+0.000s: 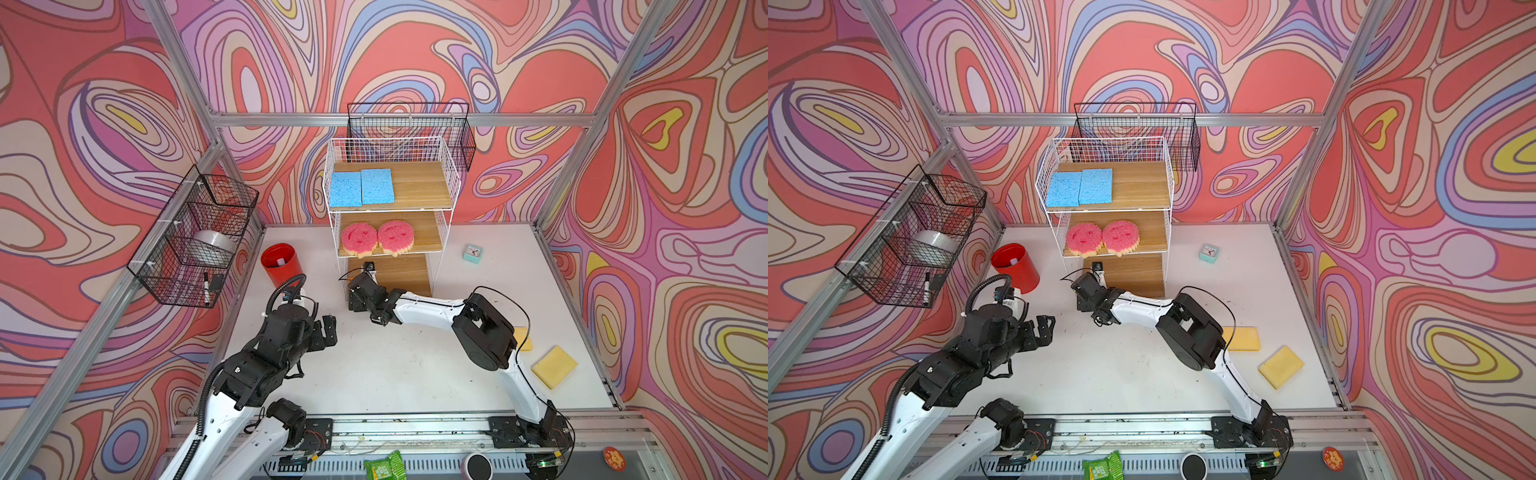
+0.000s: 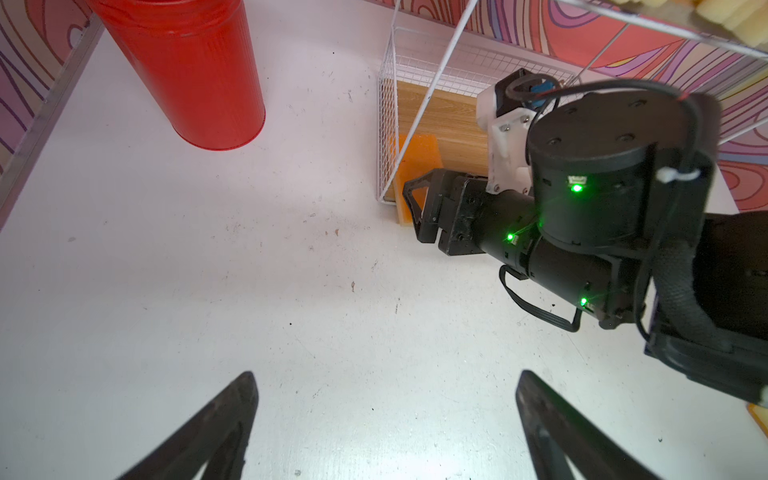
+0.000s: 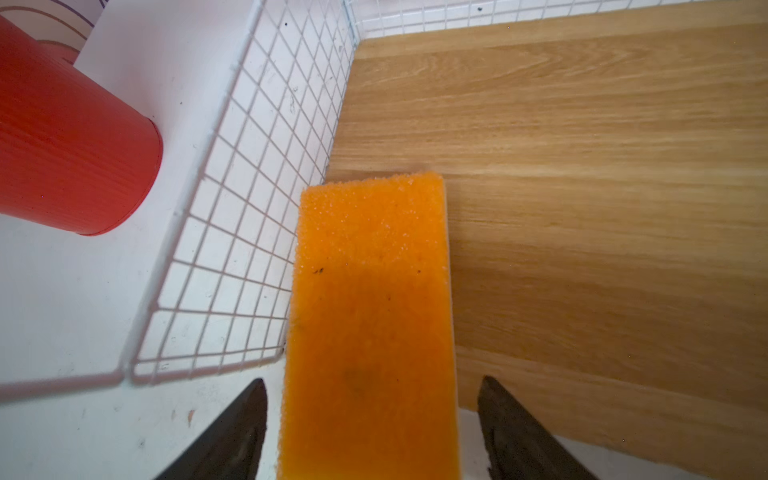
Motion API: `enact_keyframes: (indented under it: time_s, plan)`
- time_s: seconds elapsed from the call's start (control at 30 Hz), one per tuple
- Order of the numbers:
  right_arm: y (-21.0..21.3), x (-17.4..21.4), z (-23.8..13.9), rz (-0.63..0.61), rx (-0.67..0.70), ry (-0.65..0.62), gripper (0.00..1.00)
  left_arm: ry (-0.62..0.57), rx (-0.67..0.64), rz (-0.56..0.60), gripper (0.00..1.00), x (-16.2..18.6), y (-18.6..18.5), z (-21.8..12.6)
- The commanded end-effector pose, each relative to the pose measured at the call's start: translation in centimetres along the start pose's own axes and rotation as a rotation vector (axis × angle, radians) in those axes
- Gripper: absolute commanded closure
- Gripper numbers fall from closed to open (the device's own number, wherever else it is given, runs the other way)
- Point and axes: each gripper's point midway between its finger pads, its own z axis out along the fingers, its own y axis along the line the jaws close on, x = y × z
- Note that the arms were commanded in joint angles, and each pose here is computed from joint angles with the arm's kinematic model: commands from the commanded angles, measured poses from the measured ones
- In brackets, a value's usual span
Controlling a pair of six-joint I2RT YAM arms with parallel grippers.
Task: Place and organize the cleaning sponges onto the shelf
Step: 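Carry the orange sponge with the right gripper toward the bottom shelf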
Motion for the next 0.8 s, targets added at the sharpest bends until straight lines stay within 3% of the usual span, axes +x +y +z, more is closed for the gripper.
enact_keyframes:
  time_s: [0.0, 0.47, 0.77]
  plan:
    - [0.0, 0.7, 0.8, -0.004, -0.010, 0.010, 0.16, 0.000, -0.001, 0.011, 0.02, 0.1, 0.1, 0.4]
    - [-1.5, 0.8, -2.7, -0.066, 0.003, 0.011, 0.06, 0.001, 0.003, 0.010, 0.02, 0.2, 0.0, 0.4]
    - [-1.0, 1.9, -4.5, -0.156, -0.029, 0.050, 0.06, 0.007, -0.008, 0.012, 0.03, 0.2, 0.2, 0.5]
